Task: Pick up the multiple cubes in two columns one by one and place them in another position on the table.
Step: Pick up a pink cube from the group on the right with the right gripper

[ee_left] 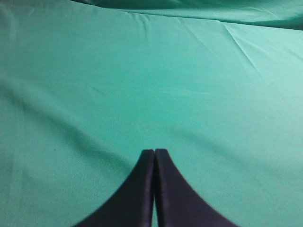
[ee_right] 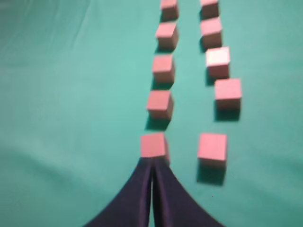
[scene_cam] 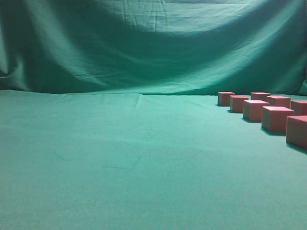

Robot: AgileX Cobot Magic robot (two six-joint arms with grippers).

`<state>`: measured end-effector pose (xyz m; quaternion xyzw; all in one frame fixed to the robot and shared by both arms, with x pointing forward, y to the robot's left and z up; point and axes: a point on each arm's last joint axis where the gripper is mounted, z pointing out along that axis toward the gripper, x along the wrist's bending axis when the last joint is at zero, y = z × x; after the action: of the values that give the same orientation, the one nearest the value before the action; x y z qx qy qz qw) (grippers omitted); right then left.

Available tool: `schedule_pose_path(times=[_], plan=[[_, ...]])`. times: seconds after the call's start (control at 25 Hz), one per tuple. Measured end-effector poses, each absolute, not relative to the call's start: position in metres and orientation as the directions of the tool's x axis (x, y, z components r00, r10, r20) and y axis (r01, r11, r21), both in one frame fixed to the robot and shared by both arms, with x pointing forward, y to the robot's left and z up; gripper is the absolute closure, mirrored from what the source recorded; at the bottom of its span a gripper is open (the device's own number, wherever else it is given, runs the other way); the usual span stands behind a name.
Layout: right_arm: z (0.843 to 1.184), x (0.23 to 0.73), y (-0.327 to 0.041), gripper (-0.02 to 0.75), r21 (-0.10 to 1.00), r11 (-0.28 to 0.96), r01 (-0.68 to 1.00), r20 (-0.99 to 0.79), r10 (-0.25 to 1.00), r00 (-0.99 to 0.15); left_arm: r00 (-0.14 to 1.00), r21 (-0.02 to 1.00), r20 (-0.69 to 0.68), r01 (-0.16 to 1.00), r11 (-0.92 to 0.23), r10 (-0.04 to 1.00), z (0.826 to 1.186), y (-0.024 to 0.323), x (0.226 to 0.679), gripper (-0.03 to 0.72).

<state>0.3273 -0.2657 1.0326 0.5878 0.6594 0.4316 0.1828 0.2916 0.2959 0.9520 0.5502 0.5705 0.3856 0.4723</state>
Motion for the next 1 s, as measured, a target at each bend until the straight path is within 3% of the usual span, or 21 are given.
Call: schedule_pose_path(times=[0.08, 0.28, 0.76, 1.0], plan=[[1.033, 0.334, -0.262, 0.738, 0.749, -0.051, 0.661, 0.294, 0.92, -0.261, 0.052, 0.96, -0.115, 0.263, 0.097, 0.992, 0.952, 0.296, 0.292, 0.688], [1.039, 0.351, -0.255, 0.738, 0.681, 0.136, 0.719, 0.251, 0.88, -0.404, 0.052, 0.96, -0.115, 0.263, 0.097, 0.992, 0.952, 0.296, 0.292, 0.688], [1.03, 0.395, -0.234, 0.738, 0.433, 0.252, 0.865, 0.139, 0.93, -0.34, 0.052, 0.96, -0.115, 0.263, 0.097, 0.992, 0.952, 0.296, 0.292, 0.688], [1.013, 0.419, -0.2, 0.738, 0.38, 0.351, 0.855, 0.076, 0.91, -0.408, 0.052, 0.96, -0.115, 0.263, 0.097, 0.992, 0.952, 0.296, 0.292, 0.688]])
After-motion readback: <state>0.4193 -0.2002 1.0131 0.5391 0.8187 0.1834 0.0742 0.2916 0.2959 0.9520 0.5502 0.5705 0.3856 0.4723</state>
